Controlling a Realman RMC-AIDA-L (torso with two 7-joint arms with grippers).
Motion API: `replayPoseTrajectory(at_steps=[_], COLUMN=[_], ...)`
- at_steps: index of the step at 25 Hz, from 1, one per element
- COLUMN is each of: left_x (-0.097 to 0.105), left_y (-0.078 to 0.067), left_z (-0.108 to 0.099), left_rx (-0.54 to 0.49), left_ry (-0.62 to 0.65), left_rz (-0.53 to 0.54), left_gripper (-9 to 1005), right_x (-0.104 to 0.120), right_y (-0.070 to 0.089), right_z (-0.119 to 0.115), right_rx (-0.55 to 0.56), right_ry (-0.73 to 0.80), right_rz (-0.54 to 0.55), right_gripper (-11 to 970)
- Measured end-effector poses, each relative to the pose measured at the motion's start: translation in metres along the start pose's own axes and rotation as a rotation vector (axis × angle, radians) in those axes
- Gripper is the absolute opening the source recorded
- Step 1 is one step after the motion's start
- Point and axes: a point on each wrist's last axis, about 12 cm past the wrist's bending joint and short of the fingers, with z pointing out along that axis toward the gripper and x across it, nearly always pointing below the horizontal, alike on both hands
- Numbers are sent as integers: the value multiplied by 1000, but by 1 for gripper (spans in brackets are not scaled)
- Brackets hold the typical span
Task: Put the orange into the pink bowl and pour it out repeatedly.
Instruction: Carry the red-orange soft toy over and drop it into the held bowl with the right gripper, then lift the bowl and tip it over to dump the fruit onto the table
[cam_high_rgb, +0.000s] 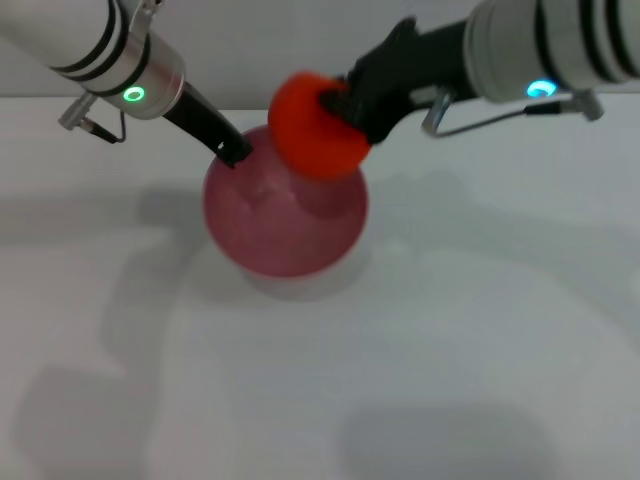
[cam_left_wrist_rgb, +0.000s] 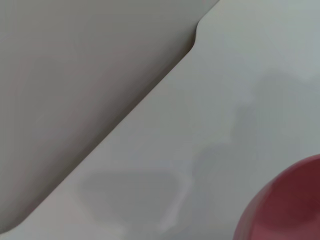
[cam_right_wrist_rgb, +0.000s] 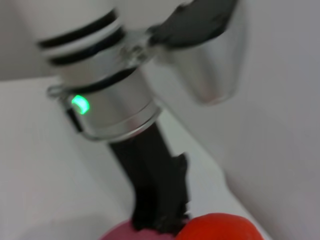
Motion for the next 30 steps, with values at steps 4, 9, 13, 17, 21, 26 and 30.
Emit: replayPoseTrajectory(at_steps=[4, 9, 13, 17, 21, 26, 30], left_x=[-3, -6, -6, -6, -7, -5, -11], left_y=[-1, -1, -1, -1, 1, 3, -14], left_z=[0, 0, 0, 0, 1, 5, 10], left_rx=[5, 1, -4, -5, -16, -53, -60], left_ry=[-14, -25, -30, -32, -42, -73, -130], left_rz=[1, 2, 2, 2, 0, 7, 82], left_gripper=[43, 43, 43, 43, 43, 43, 43], right_x=[6, 9, 10, 12, 14, 33, 57], right_y=[6, 5, 0, -4, -12, -33, -48], right_z=[13, 17, 15, 12, 4, -17, -33], right_rx=[-41, -48, -36, -22, 25, 155, 214], right_ry=[46, 62, 56, 48, 15, -130, -299], right_rz=[-25, -15, 0, 16, 40, 122, 250], right_gripper=[76, 89, 99, 213, 362, 509, 508])
